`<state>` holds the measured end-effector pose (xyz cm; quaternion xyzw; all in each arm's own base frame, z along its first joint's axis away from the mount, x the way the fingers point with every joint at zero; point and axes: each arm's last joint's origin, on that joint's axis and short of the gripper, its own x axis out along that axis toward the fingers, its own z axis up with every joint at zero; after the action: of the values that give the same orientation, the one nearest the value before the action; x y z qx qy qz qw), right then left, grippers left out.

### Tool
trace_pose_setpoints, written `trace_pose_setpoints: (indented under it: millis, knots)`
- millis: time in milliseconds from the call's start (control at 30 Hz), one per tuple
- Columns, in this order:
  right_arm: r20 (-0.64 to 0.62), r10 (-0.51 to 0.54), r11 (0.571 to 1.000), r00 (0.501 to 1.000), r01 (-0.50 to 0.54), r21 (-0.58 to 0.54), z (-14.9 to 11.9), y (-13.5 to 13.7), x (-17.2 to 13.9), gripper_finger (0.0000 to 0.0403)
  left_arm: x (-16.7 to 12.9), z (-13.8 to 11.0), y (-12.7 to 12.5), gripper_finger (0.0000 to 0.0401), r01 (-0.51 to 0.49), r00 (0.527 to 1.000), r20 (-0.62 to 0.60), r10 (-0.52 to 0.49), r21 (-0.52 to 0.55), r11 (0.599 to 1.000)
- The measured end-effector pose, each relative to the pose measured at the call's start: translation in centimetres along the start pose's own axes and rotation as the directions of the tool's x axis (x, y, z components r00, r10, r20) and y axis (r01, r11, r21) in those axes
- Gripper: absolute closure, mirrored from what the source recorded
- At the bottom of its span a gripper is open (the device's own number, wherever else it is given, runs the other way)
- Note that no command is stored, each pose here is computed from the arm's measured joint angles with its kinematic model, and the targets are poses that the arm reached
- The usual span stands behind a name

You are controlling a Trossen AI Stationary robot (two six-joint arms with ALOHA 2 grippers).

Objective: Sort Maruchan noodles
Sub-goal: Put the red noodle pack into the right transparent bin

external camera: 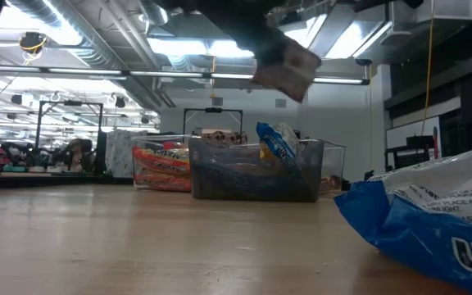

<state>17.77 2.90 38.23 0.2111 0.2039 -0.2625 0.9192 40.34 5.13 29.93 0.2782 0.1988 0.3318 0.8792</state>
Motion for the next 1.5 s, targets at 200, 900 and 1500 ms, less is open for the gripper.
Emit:
trace_pose_setpoints:
  millis: [200,900,1500]
  knots:
    - [-0.02,-0.013,1.0,1.0,0.013,0.001,-0.2,-0.2,0.0,0.0173,4.5,-1.1,-1.5,0.0332,-0.012,0.998,-0.066,0.023,0.164,0.986]
    - [-0.09,-0.048,0.998,0.995,0.043,-0.05,-0.8,-0.7,-0.1,0.0173,11.0,-3.5,-4.0,0.0332,0.18,0.978,-0.178,-0.109,0.459,0.87]
    - [-0.127,-0.022,0.998,0.992,0.016,-0.055,-1.0,-0.7,-0.1,0.0173,11.7,-4.3,-3.2,0.0315,0.258,0.965,-0.168,-0.201,0.483,0.837]
